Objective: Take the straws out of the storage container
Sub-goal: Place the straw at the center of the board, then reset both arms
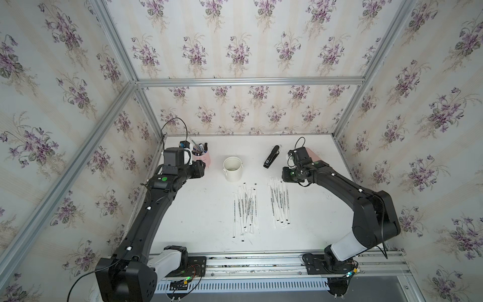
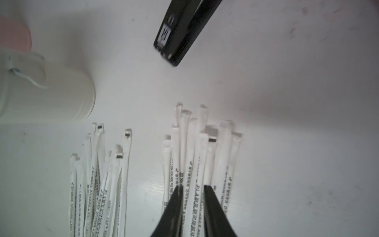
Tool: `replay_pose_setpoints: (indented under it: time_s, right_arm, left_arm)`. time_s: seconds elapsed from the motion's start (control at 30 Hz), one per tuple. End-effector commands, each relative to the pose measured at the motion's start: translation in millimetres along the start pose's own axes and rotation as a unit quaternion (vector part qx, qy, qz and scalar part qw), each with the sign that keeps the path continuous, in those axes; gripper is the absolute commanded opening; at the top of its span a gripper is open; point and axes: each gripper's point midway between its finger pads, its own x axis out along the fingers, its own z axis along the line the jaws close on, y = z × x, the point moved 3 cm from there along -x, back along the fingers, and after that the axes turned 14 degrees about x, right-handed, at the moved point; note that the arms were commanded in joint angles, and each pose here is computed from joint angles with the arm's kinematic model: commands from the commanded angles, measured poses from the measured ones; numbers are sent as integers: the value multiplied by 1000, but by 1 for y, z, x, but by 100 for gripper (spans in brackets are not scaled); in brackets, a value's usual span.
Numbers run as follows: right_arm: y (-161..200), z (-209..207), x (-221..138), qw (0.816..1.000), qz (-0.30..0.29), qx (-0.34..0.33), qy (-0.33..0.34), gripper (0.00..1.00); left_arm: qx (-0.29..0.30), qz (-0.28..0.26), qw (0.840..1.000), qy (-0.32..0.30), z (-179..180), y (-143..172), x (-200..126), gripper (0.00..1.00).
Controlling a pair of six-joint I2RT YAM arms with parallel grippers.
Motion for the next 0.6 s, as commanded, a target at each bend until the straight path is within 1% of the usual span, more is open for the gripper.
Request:
replay_pose_setpoints:
  time_s: [0.0, 0.03, 0.07, 0.1, 0.13, 0.2, 0.3, 0.37, 0.4, 0.47, 0.57]
  right_arm:
    - [-46, -41, -16, 982, -169, 38, 69, 23]
    - [-50, -54, -20, 973, -208, 44, 88, 25]
    - [-54, -70, -24, 960, -251, 52, 115, 27]
    - [-54, -81, -25, 949, -279, 48, 138, 29]
    - [-52, -93, -22, 941, -293, 45, 163, 32]
    - [-48, -117, -10, 927, -304, 40, 216, 34]
    - [-39, -138, 18, 922, -290, 30, 256, 33]
    - [-38, -138, 30, 922, -296, 13, 249, 32]
    - [-39, -134, 34, 930, -278, 6, 239, 31]
    - [-40, -123, 33, 935, -294, -14, 199, 30]
    - [-42, -112, 18, 928, -340, -49, 147, 30]
  left_arm:
    - [41, -65, 994, -73, 22, -12, 18, 57]
    - [55, -61, 993, -88, 27, -7, 22, 57]
    - [73, -55, 990, -103, 31, -3, 27, 57]
    - [90, -48, 988, -120, 37, 1, 31, 57]
    - [98, -40, 985, -133, 41, 5, 34, 57]
    - [117, -25, 981, -154, 49, 15, 43, 57]
    - [136, -33, 977, -162, 54, 30, 55, 57]
    - [149, -44, 975, -156, 54, 37, 61, 57]
    - [154, -50, 975, -152, 54, 40, 65, 57]
    - [158, -55, 976, -143, 53, 47, 71, 57]
    - [163, -53, 976, -136, 55, 58, 79, 58]
